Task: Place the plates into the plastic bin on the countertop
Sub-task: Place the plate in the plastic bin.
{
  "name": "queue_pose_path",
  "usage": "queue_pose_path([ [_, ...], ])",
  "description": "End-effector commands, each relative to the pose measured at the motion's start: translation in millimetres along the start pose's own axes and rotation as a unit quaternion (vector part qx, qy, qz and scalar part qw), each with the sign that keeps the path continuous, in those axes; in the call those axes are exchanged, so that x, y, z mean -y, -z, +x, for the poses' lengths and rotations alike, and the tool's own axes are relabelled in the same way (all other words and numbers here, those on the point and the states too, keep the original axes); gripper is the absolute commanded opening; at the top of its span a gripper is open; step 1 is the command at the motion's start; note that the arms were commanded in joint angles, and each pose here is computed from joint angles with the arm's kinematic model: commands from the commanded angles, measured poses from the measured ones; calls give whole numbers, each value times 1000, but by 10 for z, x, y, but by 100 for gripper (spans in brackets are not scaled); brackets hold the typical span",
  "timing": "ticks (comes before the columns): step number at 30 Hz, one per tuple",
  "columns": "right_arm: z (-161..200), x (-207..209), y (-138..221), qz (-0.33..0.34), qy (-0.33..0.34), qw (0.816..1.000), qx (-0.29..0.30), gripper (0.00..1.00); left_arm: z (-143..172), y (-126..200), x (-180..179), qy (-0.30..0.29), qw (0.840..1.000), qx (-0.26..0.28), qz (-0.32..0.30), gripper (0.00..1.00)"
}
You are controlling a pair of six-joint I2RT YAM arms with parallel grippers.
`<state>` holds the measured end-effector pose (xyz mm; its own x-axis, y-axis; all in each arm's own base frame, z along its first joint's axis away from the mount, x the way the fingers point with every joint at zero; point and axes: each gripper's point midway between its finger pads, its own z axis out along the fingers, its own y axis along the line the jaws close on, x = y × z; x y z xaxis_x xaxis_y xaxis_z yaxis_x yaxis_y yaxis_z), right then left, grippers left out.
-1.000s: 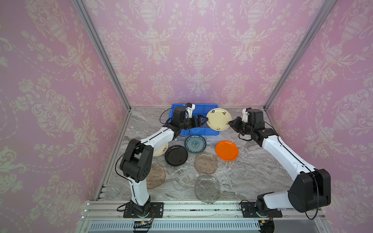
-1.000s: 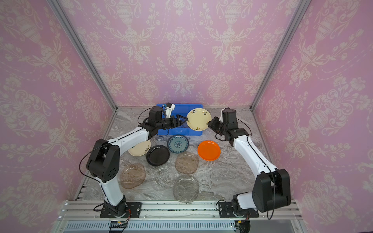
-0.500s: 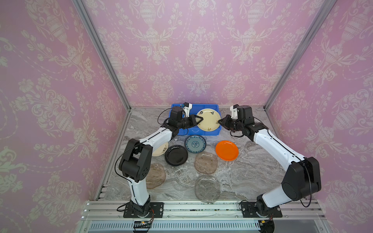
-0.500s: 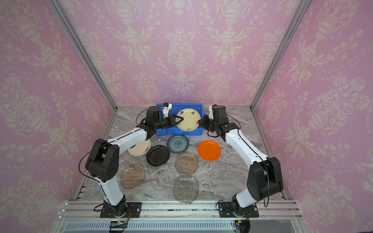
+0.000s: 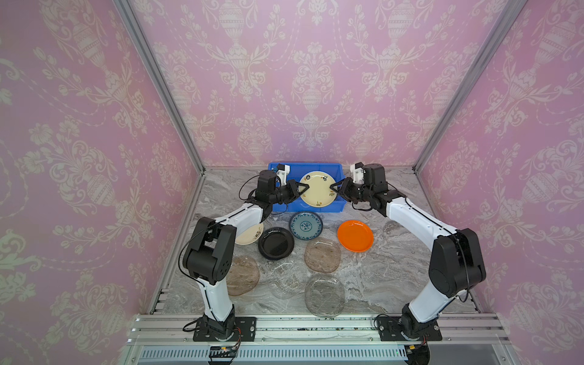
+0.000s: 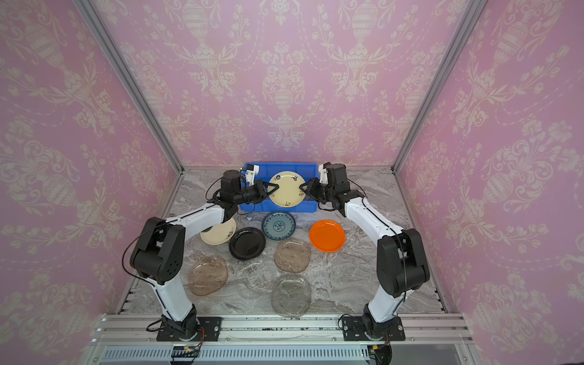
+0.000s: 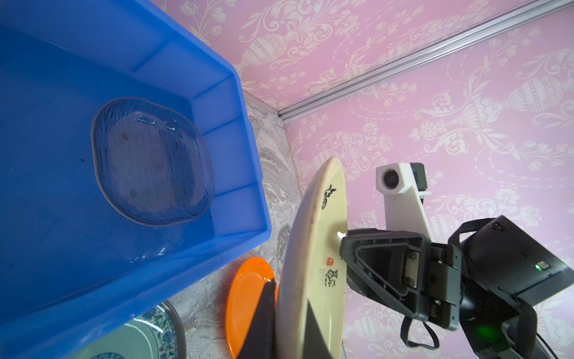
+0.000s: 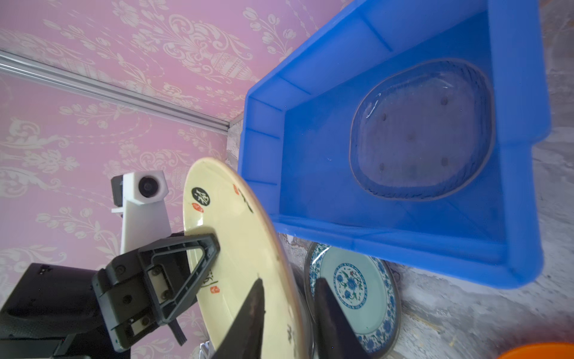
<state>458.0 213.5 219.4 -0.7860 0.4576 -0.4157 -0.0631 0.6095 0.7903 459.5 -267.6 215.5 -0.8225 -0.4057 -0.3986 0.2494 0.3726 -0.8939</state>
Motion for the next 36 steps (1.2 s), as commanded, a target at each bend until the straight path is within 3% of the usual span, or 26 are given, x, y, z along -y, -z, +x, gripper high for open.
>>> queue_pose_path([
  [1,-103,-301,-62,-57,8,998,4,32,-86,70,218,-1,999,5,47,0],
  [3,-89,-319,-119,-61,8,998,-3,28,-98,84,207,0,999,6,46,0],
  [6,-95,-320,-185,-60,5,998,-2,0,-148,139,165,0,999,13,40,0],
  [7,-108,-322,-203,-61,4,998,-2,0,-165,164,137,0,999,17,35,0],
  [8,-114,-326,-228,-61,4,998,-4,0,-187,199,96,-1,999,22,29,16],
  [9,-128,-322,-260,-59,3,998,-5,0,-216,249,60,-2,999,28,21,47],
  [11,-174,-345,-329,-57,3,998,-6,0,-291,378,-91,-2,999,45,-8,92],
  [12,-199,-352,-378,-50,2,999,-7,0,-342,462,-183,-3,998,55,-28,99],
  [15,-305,-338,-545,-16,0,1000,-7,0,-513,764,-461,-30,989,86,-120,99],
  [20,-388,-282,-887,52,17,998,-21,0,-698,1086,-655,-104,956,99,-254,99],
  [24,-344,-102,-1220,92,21,995,-39,0,-750,1137,-657,-132,948,102,-270,99],
  [36,-87,149,-1893,72,-20,995,-65,0,-713,1096,-708,-124,954,101,-253,99],
])
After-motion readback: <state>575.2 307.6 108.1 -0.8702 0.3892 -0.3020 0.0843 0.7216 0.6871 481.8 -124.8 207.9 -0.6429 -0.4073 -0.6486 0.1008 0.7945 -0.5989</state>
